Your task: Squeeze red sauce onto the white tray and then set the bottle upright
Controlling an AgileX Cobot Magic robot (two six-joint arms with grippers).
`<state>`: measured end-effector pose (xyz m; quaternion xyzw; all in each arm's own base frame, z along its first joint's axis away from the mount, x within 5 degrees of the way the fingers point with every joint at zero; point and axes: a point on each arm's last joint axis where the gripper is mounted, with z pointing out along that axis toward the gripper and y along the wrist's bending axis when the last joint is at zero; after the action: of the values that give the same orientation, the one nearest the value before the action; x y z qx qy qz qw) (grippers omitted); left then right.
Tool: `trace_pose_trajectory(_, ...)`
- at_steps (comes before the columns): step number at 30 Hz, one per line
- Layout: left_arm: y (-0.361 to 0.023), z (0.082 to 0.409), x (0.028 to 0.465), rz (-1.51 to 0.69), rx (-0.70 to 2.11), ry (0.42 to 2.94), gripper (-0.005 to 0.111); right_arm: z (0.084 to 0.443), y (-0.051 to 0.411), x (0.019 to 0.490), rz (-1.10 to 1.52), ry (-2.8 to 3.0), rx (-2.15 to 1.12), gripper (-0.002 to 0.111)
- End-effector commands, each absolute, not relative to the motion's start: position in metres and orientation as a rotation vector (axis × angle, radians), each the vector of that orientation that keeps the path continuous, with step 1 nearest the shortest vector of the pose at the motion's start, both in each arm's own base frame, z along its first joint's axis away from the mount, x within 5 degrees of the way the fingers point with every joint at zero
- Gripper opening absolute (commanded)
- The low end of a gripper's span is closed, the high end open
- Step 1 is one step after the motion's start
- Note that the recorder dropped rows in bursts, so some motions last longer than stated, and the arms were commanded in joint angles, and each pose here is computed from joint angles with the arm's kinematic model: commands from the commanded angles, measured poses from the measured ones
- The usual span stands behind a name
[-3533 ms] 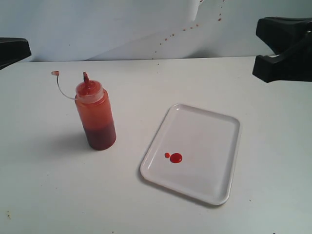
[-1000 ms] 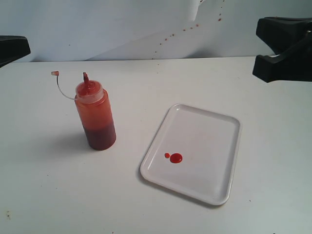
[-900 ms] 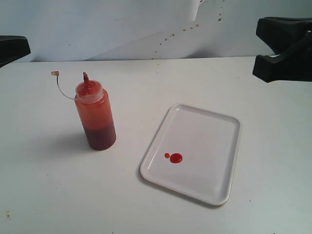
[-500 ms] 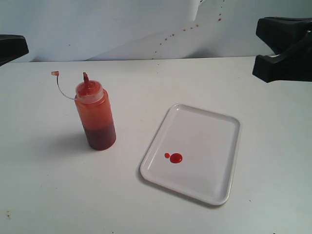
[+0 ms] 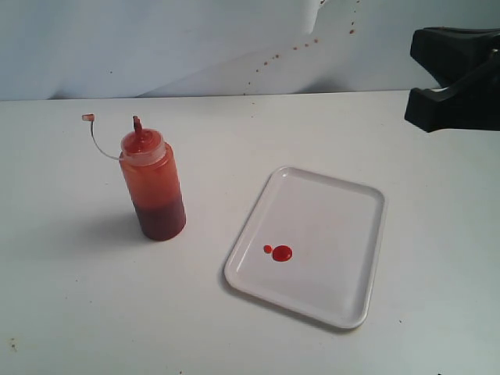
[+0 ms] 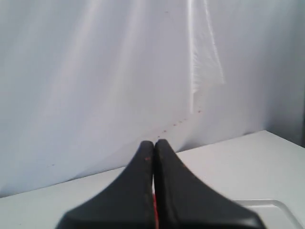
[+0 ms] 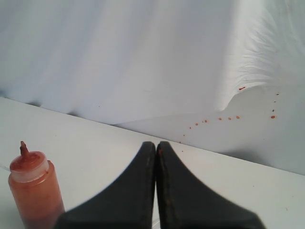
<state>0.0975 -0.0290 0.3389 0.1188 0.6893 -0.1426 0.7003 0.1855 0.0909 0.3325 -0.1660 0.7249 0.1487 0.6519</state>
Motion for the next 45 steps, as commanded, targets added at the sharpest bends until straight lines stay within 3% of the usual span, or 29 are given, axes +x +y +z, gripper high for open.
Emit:
trace_pose_trajectory(1,-0.027,0.309,0.078,-0.302,0.118,1.506,0.0,0.331,0.089,0.186,0.332,1.643,-0.367,0.0)
trace_pose_trajectory(4,-0.029,0.296,0.069,-0.37,0.048,1.5,0.0,0.331,0.089,0.186,0.332,1.643,-0.367,0.0)
trace_pose_trajectory(20,-0.022,0.299,0.068,-0.334,-0.052,1.451,0.0,0.331,0.089,0.186,0.332,1.643,-0.367,0.0)
trace_pose_trajectory(26,-0.017,0.302,0.068,-0.224,-0.007,1.294,0.0,0.331,0.089,0.186,0.332,1.643,-0.367,0.0)
trace_pose_trajectory(32,0.0,0.279,0.07,-0.216,-0.205,1.187,0.0,0.331,0.089,0.186,0.332,1.643,-0.367,0.0)
trace_pose_trajectory(40,0.021,0.235,0.073,-0.024,-0.421,1.372,0.0,0.331,0.089,0.186,0.332,1.643,-0.367,0.0)
trace_pose_trajectory(45,0.022,0.223,0.073,0.122,-0.342,1.532,0.0,0.331,0.089,0.186,0.332,1.643,-0.367,0.0)
